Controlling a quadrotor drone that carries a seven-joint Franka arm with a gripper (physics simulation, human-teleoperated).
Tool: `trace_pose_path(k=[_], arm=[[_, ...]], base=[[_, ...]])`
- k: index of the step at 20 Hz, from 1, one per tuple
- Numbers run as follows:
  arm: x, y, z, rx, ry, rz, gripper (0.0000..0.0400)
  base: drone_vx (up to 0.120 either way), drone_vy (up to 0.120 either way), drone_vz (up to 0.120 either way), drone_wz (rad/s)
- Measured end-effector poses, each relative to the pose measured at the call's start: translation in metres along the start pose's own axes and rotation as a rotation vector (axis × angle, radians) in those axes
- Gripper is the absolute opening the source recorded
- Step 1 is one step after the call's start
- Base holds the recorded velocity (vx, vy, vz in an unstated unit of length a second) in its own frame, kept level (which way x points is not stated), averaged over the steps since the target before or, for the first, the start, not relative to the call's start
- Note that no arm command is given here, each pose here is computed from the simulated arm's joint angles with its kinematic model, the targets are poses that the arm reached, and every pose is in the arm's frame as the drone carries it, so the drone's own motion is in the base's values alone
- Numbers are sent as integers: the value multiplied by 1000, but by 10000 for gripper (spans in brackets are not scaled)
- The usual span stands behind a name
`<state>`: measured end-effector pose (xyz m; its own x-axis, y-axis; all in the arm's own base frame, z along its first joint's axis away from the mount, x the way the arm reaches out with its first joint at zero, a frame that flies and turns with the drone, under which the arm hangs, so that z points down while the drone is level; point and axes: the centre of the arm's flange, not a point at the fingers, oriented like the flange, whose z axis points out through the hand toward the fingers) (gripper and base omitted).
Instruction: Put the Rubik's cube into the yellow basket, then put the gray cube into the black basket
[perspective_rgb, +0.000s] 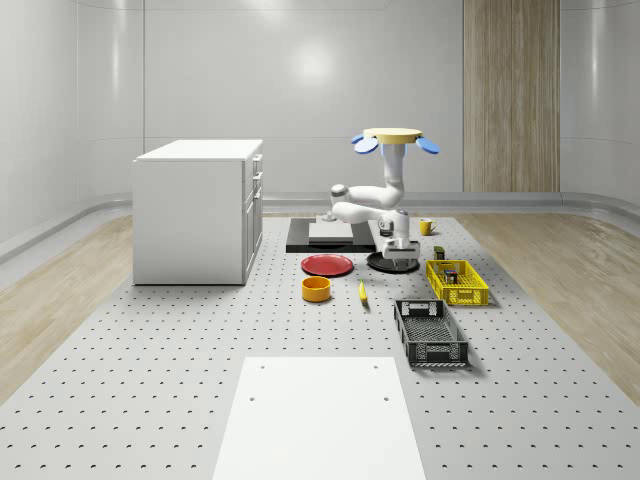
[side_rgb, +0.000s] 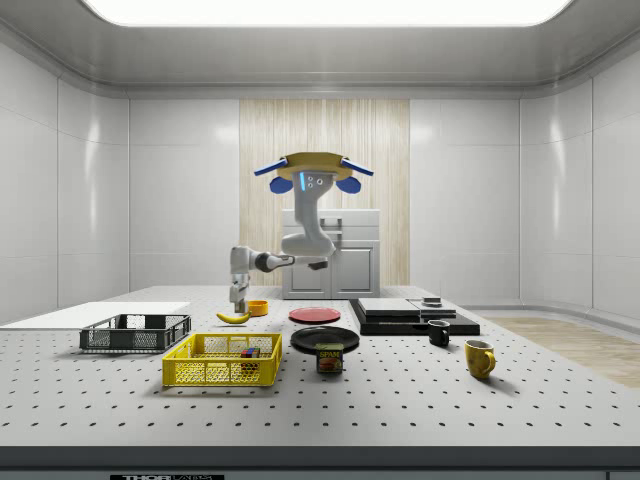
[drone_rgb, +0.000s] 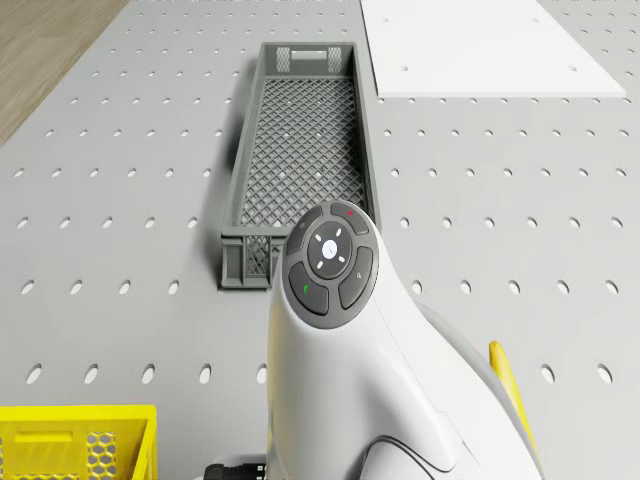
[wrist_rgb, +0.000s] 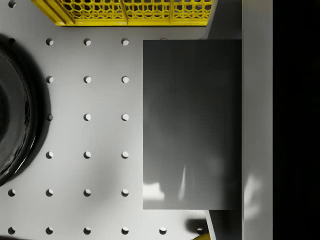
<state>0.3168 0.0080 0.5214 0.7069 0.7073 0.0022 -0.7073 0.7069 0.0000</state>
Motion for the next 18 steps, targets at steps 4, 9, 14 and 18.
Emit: trace_pose_path(k=[4, 9, 14, 18], arm=[[0, 0, 0, 0, 0, 0, 250], [0, 0, -1, 0, 0, 0, 250], [0, 0, -1, 0, 0, 0, 250], [0, 0, -1, 0, 0, 0, 250]], base=[[120, 120, 0, 0], [120, 48, 0, 0], [120, 0, 0, 0], [120, 70, 0, 0]])
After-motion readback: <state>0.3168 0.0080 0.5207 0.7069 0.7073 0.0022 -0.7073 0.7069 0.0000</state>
